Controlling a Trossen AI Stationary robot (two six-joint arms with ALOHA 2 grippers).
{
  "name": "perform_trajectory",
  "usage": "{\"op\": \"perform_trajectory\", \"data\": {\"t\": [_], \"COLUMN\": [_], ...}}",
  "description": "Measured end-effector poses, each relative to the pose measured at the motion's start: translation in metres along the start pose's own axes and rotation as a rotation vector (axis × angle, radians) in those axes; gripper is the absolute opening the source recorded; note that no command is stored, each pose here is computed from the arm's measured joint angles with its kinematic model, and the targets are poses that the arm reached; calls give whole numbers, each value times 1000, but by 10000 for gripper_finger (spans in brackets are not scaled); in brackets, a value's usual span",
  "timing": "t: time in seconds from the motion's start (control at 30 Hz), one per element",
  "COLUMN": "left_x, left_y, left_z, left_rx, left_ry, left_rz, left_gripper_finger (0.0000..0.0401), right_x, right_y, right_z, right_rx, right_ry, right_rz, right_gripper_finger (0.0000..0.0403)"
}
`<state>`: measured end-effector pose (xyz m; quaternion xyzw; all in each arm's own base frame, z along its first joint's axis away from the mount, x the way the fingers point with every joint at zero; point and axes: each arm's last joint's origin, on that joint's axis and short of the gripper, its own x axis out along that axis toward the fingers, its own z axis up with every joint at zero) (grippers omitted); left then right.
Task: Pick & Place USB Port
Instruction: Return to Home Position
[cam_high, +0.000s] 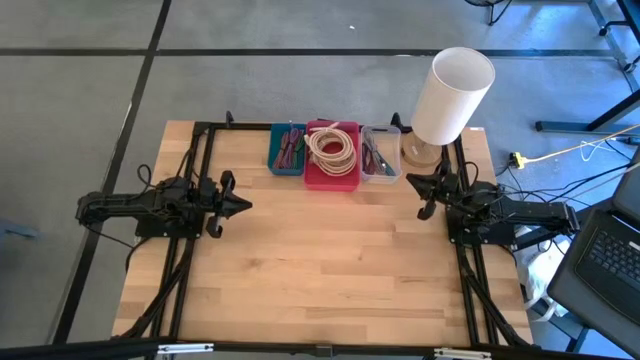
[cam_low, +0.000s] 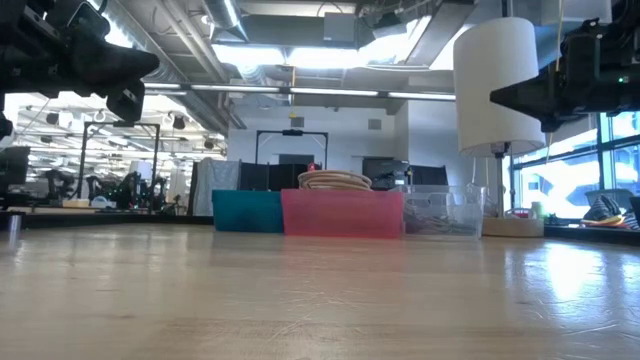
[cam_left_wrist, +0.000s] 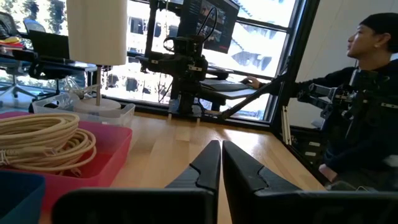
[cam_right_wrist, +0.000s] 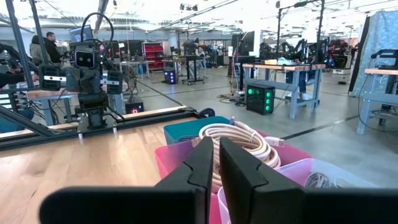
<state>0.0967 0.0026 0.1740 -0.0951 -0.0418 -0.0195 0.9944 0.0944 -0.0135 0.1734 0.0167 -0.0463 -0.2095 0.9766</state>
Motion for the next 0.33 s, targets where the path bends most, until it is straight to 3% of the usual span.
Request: {"op": "perform_trajectory", "data": {"t": [0.33], "left_x": [0], "left_y": [0], "left_z": [0], "left_rx": [0], "left_ry": [0], "left_rz": [0], "left_gripper_finger": [8], "right_x": [0], "right_y": [0], "right_z": [0], "right_rx": [0], "right_ry": [0], "right_rz": [0], "right_gripper_finger": [32]}}
